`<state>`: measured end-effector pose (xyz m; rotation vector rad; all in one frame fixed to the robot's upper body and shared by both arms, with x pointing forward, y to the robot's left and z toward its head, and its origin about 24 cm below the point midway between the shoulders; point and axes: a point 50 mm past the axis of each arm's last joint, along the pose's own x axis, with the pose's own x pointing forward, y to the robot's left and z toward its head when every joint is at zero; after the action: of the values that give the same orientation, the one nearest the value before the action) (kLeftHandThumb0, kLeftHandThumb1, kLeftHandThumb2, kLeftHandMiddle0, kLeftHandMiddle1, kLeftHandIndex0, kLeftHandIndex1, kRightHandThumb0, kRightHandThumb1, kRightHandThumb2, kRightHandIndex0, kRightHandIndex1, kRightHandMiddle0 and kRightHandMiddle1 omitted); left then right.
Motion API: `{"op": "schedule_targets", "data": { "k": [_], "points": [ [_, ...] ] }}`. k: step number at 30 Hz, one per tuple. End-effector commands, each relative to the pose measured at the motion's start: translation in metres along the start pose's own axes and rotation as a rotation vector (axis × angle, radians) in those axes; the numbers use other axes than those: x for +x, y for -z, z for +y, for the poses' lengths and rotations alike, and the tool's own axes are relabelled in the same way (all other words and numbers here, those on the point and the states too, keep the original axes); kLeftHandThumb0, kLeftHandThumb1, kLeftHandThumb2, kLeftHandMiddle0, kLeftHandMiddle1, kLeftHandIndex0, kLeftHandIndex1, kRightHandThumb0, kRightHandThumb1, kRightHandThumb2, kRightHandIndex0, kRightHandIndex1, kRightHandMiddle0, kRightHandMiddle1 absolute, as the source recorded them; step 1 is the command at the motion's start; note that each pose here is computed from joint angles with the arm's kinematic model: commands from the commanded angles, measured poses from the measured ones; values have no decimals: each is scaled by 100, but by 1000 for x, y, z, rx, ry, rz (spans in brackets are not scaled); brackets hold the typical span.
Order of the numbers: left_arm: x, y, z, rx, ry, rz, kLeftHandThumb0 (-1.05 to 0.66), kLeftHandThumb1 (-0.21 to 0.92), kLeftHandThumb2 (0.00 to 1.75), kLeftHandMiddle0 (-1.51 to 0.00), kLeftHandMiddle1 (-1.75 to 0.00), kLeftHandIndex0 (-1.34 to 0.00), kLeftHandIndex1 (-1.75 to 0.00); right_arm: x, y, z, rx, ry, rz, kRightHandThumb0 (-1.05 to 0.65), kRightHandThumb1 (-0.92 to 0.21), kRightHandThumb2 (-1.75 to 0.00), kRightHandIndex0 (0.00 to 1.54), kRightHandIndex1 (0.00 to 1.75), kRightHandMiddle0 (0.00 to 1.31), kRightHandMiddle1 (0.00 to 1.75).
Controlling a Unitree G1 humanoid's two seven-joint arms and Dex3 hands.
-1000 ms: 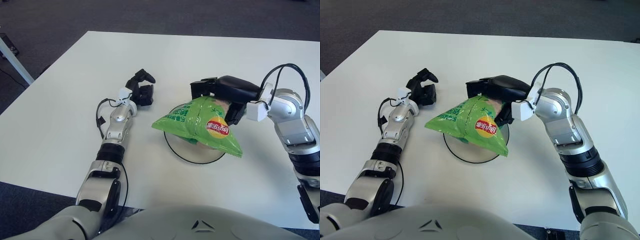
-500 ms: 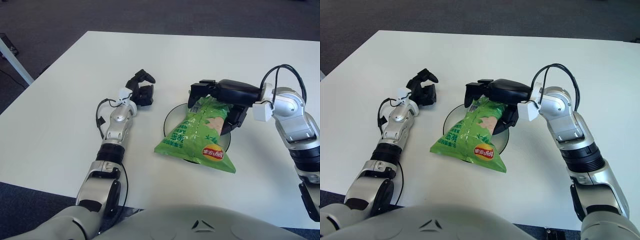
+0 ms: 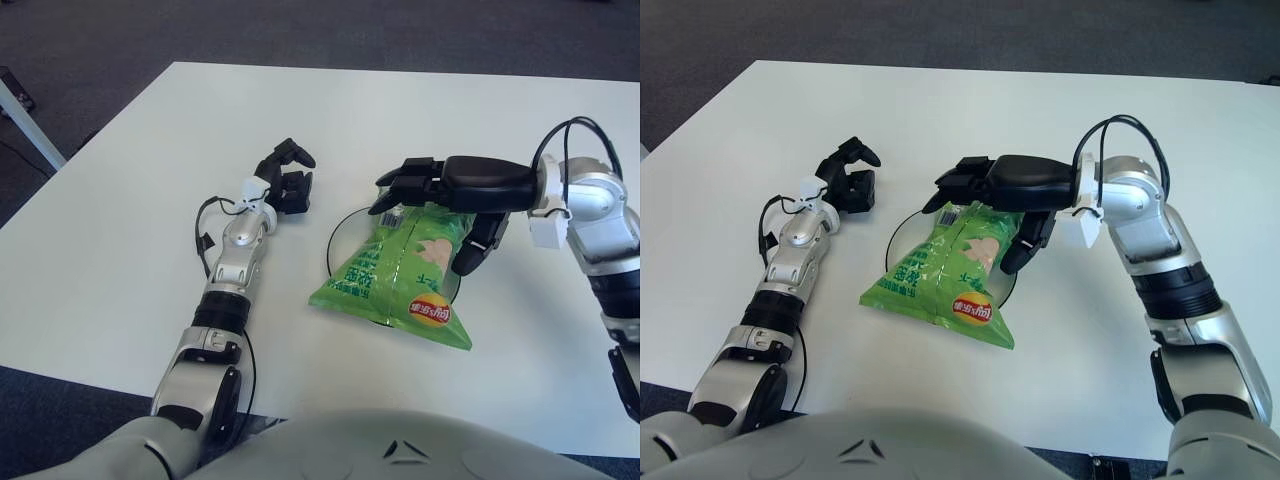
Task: Put the snack into the plate.
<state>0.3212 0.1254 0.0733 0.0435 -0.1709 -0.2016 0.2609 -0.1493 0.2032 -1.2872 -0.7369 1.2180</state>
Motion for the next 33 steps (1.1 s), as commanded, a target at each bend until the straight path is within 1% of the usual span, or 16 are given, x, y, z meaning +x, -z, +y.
{"op": "schedule_targets", "data": {
  "k": [1, 2, 4, 6, 10, 14, 15, 18, 19, 23, 26, 31, 32, 33],
  "points": [
    [-18, 26, -2, -27, -18, 109, -43, 47, 113, -118, -175, -50, -175, -12, 1, -8, -38, -28, 9, -85, -67, -57, 0, 0, 0, 5],
    [-18, 27, -2, -29, -17, 110, -43, 46, 113, -118, -175, -50, -175, -15, 2, -10, -42, -36, 17, -85, -67, -57, 0, 0, 0, 4],
    [-17, 27, -2, -38, -16, 110, -43, 46, 113, -117, -175, -50, -175, -23, 0, -22, -48, -80, 54, -85, -65, -55, 0, 0, 0, 2],
    [-17, 27, -1, -45, -17, 111, -43, 46, 113, -117, -175, -50, -175, -27, -1, -30, -52, -112, 80, -84, -63, -54, 0, 0, 1, 1],
    [-16, 28, -1, -60, -21, 116, -44, 46, 114, -118, -175, -50, -175, -29, -1, -35, -65, -147, 121, -88, -62, -53, 0, 0, 0, 0],
    [-16, 29, -1, -76, -22, 121, -44, 45, 114, -117, -175, -50, -175, -38, 3, -41, 6, -152, 178, -92, -63, -53, 0, 0, 0, 0],
    [-16, 29, -1, -77, -21, 121, -44, 45, 115, -117, -175, -50, -175, -41, 4, -44, 17, -151, 191, -92, -63, -53, 0, 0, 0, 0],
    [-16, 29, 0, -83, -20, 115, -44, 45, 115, -117, -175, -50, -175, -48, 9, -54, 116, -115, 225, -93, -63, -53, 0, 0, 3, 2],
    [-16, 29, 0, -84, -19, 113, -44, 45, 115, -116, -175, -50, -175, -49, 9, -55, 138, -109, 228, -92, -61, -55, 0, 0, 2, 10],
    [-16, 30, 1, -91, -12, 115, -44, 44, 116, -115, -175, -51, -175, -53, 11, -56, 234, -67, 229, -87, -55, -61, 0, 0, 0, 30],
    [-15, 31, 2, -94, -9, 120, -44, 44, 116, -114, -175, -51, -175, -60, 12, -57, 279, -34, 239, -84, -51, -66, 1, 0, 0, 37],
    [-15, 32, 3, -96, -8, 122, -44, 44, 116, -114, -175, -51, -175, -66, 14, -61, 304, -31, 243, -82, -49, -68, 2, 1, 0, 40],
    [-15, 33, 3, -96, -8, 122, -44, 44, 116, -114, -175, -51, -175, -67, 16, -64, 334, -44, 250, -82, -48, -69, 2, 1, 0, 38],
    [-15, 33, 3, -96, -8, 122, -44, 44, 116, -114, -175, -52, -175, -69, 17, -67, 356, -53, 254, -83, -48, -69, 1, 1, 0, 32]
  ]
}}
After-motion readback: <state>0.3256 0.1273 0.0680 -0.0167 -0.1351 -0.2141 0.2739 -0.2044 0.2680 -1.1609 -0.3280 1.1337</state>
